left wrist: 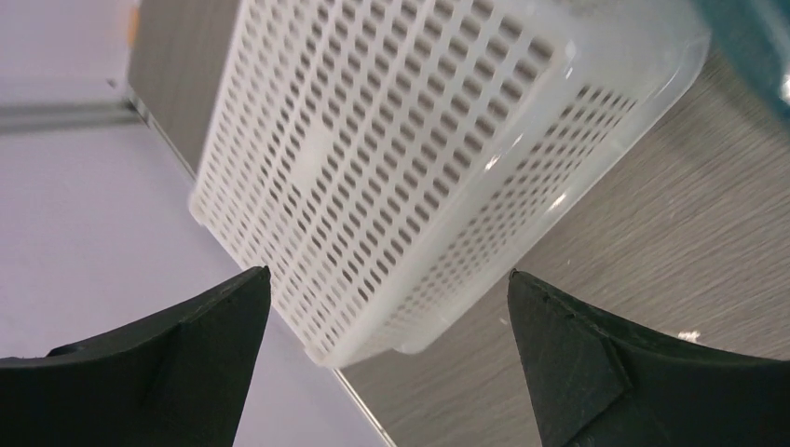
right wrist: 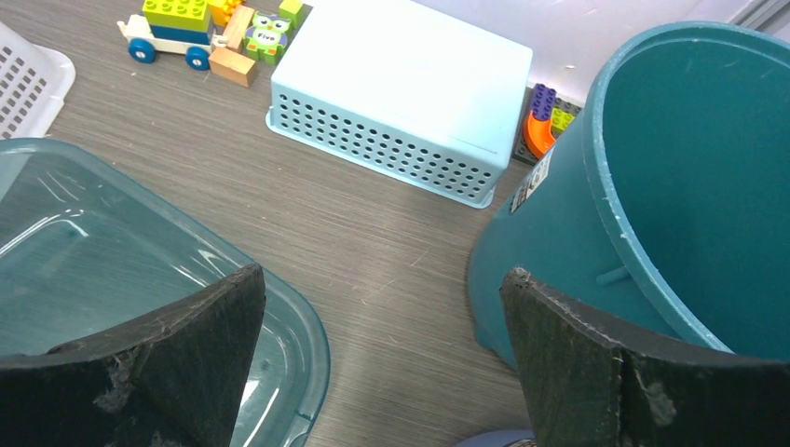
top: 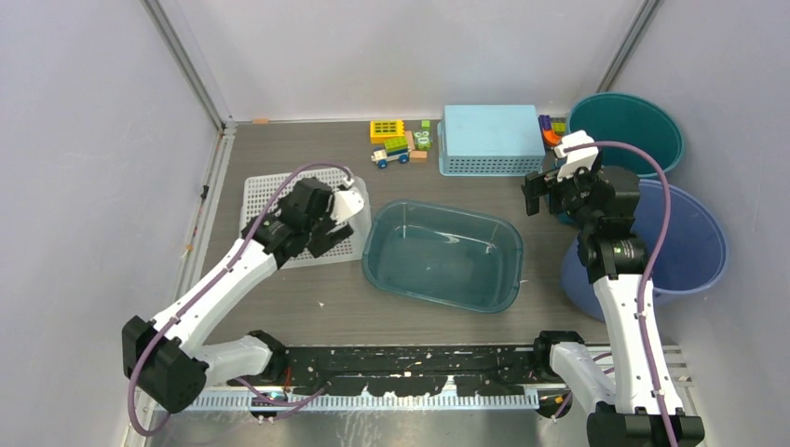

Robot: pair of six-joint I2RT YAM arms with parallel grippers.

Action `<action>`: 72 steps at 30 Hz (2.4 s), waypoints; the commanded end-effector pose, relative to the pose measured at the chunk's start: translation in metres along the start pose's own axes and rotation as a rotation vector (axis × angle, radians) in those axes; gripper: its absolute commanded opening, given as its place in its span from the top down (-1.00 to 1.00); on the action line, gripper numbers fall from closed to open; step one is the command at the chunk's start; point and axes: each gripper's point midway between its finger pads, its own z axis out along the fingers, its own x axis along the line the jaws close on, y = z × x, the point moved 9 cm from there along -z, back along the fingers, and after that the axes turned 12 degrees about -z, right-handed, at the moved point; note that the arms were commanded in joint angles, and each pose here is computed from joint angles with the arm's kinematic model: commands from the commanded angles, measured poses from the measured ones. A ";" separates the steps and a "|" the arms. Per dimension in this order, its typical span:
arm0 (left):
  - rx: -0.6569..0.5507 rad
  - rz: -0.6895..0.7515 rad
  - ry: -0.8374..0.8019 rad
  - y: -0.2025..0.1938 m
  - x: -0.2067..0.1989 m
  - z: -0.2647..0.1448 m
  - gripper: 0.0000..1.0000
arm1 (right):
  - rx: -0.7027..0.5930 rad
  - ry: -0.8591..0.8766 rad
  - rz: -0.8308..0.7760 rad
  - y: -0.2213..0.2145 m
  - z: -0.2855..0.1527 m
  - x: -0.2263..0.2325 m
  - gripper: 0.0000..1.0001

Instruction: Turn the large container upside down

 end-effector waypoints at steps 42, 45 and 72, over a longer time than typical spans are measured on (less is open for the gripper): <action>0.164 0.060 0.229 -0.052 0.047 0.147 0.18 | -0.081 0.038 0.040 0.011 -0.005 0.004 -1.00; 0.157 0.090 0.255 -0.048 0.052 0.153 0.17 | -0.079 0.038 0.041 0.011 -0.004 0.004 -0.99; 0.184 -0.432 0.584 -0.091 0.114 0.086 -0.99 | -0.091 0.055 0.050 0.012 -0.006 0.006 -1.00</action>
